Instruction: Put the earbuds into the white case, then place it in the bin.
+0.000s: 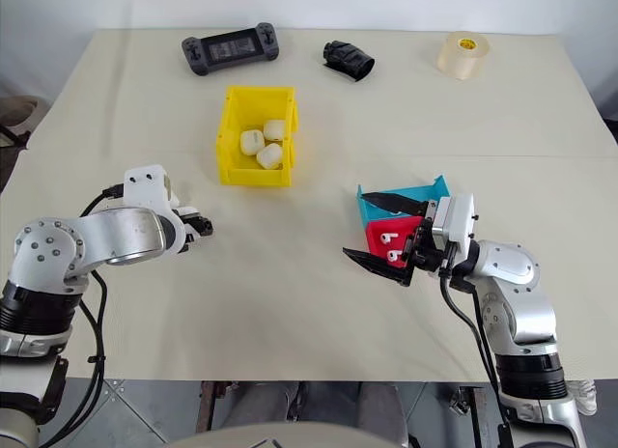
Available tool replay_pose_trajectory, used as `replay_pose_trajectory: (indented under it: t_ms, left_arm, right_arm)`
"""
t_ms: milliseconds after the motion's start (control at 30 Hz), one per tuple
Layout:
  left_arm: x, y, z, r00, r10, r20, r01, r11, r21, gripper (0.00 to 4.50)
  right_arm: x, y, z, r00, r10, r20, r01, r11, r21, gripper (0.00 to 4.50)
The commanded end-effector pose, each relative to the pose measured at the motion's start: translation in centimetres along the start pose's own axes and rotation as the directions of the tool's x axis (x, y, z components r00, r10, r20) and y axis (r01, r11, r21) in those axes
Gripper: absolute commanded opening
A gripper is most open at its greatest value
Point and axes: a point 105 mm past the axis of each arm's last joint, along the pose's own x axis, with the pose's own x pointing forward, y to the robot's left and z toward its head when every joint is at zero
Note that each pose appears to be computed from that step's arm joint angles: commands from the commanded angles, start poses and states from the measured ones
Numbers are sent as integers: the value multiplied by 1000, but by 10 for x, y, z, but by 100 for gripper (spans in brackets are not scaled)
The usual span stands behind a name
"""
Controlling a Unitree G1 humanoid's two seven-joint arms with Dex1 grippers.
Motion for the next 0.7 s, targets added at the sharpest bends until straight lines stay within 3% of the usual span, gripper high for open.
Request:
replay_pose_trajectory:
  t_ms: [33,233,400,633,700]
  left_arm:
    - [-2,-2,0,1000,-10,5,10,1000,-5,292]
    - [-6,5,-1,999,-23,32,23,1000,-8,280]
    - [-22,2,4,974,-178,142,183,983,-22,280]
    - [-49,7,-11,864,-430,262,416,903,112,280]
    - [-55,10,-18,802,-519,296,478,854,203,280]
  right_arm:
    - [2,3,10,999,5,38,-4,1000,-28,450]
    - [3,2,9,999,4,36,-3,1000,-29,450]
    - [2,1,9,999,5,32,-4,1000,-27,450]
    - [1,-2,8,1000,11,26,-10,1000,-26,450]
    - [1,-3,8,1000,12,27,-12,1000,-27,450]
